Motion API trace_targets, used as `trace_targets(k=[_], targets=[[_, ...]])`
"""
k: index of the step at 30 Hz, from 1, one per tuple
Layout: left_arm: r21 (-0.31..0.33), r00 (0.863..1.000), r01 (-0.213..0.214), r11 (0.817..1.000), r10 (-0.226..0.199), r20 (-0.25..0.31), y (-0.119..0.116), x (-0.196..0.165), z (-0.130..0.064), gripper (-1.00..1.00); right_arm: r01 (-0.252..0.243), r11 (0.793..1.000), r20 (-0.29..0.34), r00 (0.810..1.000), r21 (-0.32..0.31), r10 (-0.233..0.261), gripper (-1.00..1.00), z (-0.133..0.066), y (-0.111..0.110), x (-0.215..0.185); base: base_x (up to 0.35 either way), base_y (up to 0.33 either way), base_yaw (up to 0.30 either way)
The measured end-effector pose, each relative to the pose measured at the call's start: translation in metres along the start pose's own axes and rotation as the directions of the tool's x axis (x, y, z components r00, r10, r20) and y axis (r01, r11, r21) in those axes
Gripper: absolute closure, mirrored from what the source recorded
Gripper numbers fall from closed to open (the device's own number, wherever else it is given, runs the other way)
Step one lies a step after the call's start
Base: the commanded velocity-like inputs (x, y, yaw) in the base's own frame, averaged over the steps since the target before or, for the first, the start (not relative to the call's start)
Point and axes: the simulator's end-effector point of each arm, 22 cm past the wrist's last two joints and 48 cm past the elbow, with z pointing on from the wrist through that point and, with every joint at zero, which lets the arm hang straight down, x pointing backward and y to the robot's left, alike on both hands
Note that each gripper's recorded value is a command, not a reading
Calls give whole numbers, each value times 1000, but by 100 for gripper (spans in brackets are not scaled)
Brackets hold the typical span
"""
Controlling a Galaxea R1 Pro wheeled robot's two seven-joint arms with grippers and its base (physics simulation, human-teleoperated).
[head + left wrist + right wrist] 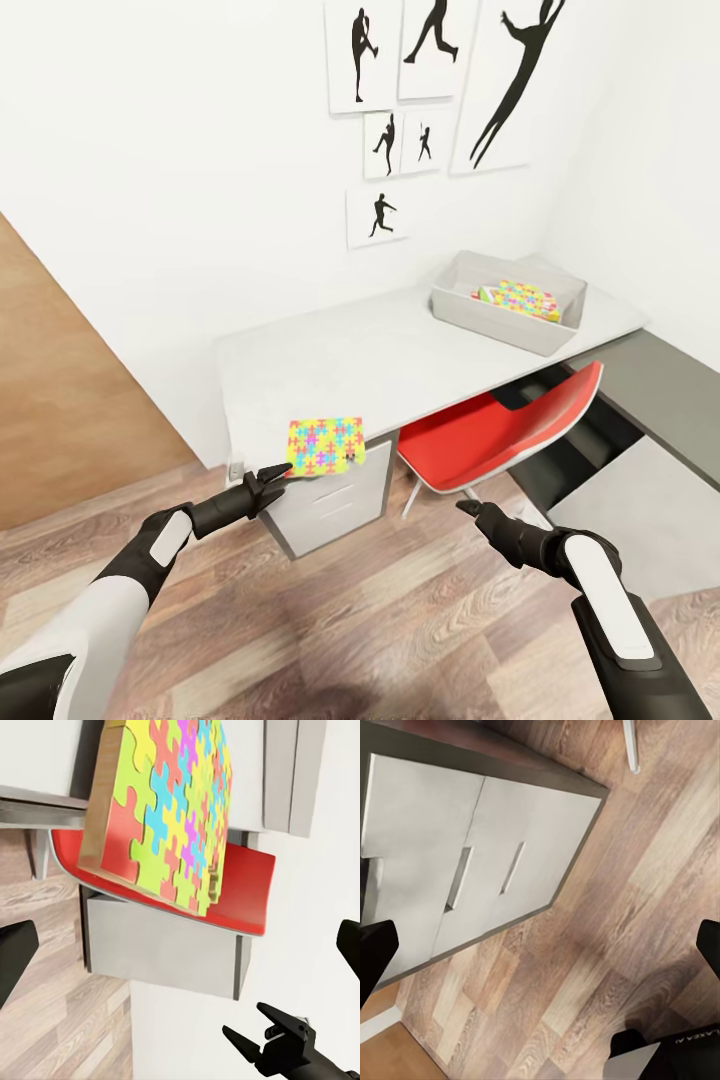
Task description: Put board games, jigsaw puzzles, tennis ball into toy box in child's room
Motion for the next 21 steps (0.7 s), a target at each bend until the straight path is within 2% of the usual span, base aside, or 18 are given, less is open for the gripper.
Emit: trace_targets(k=[21], targets=[[-4, 1000, 5, 1000, -5, -2, 4, 1, 1, -100, -2, 1000, -4, 1000, 5, 2, -100, 2, -3, 1, 61, 0, 0]])
